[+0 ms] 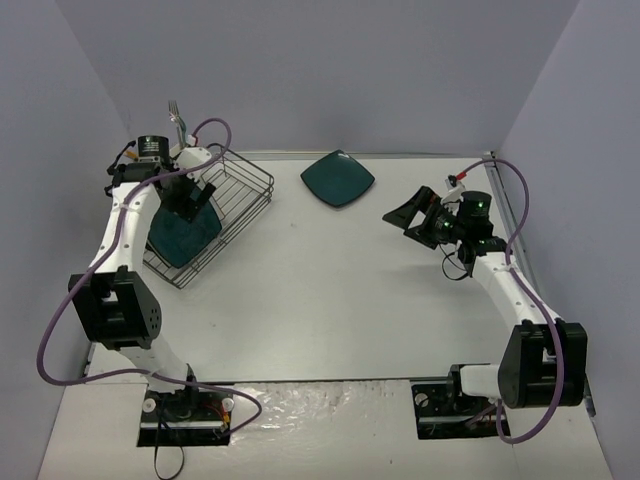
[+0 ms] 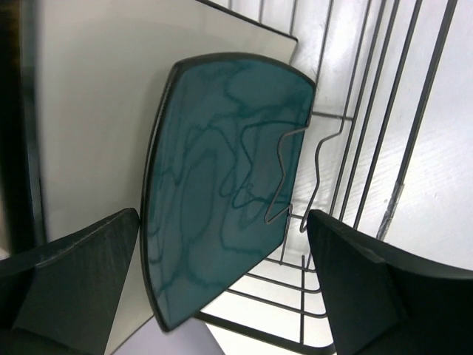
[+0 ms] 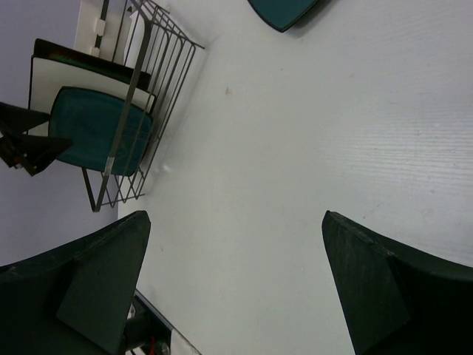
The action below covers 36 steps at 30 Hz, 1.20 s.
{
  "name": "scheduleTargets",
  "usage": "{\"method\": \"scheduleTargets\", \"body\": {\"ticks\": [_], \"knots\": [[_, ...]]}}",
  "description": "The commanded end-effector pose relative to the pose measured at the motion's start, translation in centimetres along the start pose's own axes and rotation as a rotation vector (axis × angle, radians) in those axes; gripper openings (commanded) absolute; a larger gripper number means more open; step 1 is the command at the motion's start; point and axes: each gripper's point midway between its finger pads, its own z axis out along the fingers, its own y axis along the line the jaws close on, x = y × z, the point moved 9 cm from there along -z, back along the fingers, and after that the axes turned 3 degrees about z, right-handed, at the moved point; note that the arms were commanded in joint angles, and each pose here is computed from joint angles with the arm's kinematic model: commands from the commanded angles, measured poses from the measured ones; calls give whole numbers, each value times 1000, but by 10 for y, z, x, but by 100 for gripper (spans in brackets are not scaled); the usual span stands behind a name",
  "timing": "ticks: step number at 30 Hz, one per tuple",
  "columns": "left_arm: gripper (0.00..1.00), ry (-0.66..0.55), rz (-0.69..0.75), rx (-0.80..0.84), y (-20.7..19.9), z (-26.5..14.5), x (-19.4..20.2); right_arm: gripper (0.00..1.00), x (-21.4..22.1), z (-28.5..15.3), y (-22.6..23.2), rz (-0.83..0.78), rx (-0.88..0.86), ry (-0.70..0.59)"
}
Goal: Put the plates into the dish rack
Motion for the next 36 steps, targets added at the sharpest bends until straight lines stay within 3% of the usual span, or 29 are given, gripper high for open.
{"method": "scheduleTargets", "body": {"ticks": [1,12,17,28,36], "knots": [[97,-218,-56,-152,7,-59,-29,99,-27,13,20,-69,-53,-120],[97,-378,-482,-341,-15,-126,-20,96,-63,94,7,-58,12,-185],[97,-406,-672,-281,-43,-138,-4,94,-67,142,-6,12,30,-198],[97,-381,-702,-130,-91,-136,24,91,-42,226,-6,168,-5,-179],[97,-376,-727,-48,-113,-134,35,87,-20,247,-11,305,-12,-250]]}}
